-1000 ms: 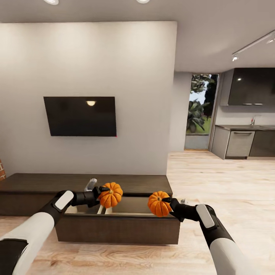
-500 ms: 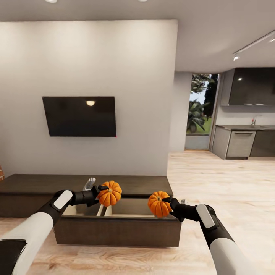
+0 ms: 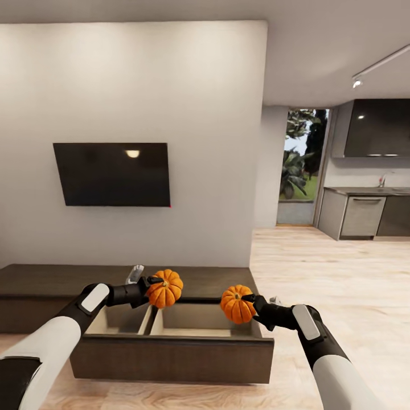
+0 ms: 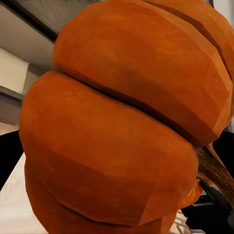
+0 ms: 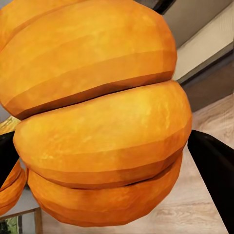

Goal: Place each of the two pumpkins and all three candles from the living room inside a cabinet in the living room (use any cabinet), then make sure every cabinet is closed, and position the cauldron so it is next to a table in the living room.

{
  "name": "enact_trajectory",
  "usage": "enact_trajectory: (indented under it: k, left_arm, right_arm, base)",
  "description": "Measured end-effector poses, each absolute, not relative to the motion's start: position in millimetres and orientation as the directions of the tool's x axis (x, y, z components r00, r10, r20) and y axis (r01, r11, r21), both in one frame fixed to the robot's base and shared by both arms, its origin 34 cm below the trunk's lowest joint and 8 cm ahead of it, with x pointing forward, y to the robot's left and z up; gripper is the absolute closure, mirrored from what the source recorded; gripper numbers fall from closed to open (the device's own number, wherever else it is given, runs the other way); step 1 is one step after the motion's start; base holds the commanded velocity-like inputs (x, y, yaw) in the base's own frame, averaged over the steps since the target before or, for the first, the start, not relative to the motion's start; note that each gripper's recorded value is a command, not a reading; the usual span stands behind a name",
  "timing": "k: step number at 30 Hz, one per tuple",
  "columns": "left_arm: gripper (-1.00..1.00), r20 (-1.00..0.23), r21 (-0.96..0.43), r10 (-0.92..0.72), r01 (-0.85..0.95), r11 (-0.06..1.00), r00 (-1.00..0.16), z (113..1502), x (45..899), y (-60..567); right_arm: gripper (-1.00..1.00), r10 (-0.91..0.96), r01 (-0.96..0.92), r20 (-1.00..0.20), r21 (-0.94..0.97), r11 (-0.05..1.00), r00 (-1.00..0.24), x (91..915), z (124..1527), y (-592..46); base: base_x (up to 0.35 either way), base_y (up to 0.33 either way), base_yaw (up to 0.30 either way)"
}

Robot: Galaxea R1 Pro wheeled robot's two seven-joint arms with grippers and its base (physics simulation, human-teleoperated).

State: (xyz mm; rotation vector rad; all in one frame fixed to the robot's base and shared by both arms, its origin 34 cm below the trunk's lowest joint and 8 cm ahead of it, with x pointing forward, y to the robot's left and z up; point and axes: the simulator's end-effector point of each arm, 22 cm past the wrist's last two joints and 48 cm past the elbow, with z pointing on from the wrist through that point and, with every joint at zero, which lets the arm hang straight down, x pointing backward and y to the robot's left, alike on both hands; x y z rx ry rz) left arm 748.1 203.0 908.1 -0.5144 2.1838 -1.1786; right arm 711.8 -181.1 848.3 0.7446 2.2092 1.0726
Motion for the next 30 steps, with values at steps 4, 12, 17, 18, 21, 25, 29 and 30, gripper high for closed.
enact_trajectory:
  k: [4, 12, 17, 18, 21, 25, 29, 30]
  left_arm:
    - [1.0, -0.317, -0.848, -0.583, -0.05, 0.527, -0.748, 909.0, 747.9, 201.4]
    - [1.0, -0.297, -0.879, -0.569, -0.014, 0.477, -0.767, 919.5, 743.4, 189.5]
    - [1.0, -0.293, -0.881, -0.568, -0.013, 0.472, -0.769, 919.1, 742.7, 189.1]
    - [1.0, -0.293, -0.882, -0.569, -0.013, 0.472, -0.769, 919.1, 742.6, 189.5]
    - [1.0, -0.293, -0.881, -0.569, -0.013, 0.472, -0.769, 918.9, 742.4, 190.3]
    - [1.0, -0.293, -0.882, -0.568, -0.012, 0.471, -0.769, 919.5, 742.3, 189.7]
    - [1.0, -0.294, -0.882, -0.569, -0.011, 0.471, -0.768, 920.0, 742.7, 190.3]
    - [1.0, -0.295, -0.882, -0.569, -0.011, 0.471, -0.768, 920.2, 742.8, 190.4]
  right_arm:
    - [1.0, 0.687, 0.232, -0.244, 0.821, 0.522, -0.684, 712.0, 848.5, -180.5]
    - [1.0, 0.688, 0.231, -0.245, 0.821, 0.522, -0.683, 712.1, 848.6, -180.9]
    - [1.0, 0.688, 0.231, -0.245, 0.821, 0.522, -0.683, 712.2, 848.6, -180.6]
    - [1.0, 0.688, 0.231, -0.245, 0.821, 0.522, -0.683, 712.2, 848.6, -180.4]
    - [1.0, 0.688, 0.231, -0.245, 0.821, 0.522, -0.684, 712.2, 848.6, -180.3]
    - [1.0, 0.688, 0.23, -0.245, 0.822, 0.521, -0.683, 712.1, 849.1, -180.0]
    - [1.0, 0.688, 0.23, -0.245, 0.822, 0.521, -0.683, 712.3, 849.0, -179.9]
    - [1.0, 0.688, 0.23, -0.245, 0.822, 0.521, -0.683, 712.3, 849.0, -180.0]
  base:
    - [0.088, -0.097, 0.0]
    - [0.154, -0.044, 0.0]
    - [0.032, -0.004, 0.0]
    - [0.011, -0.002, 0.0]
    - [0.05, 0.001, 0.0]
    - [0.175, 0.026, 0.0]
    - [0.082, 0.01, 0.0]
    - [0.034, 0.004, 0.0]
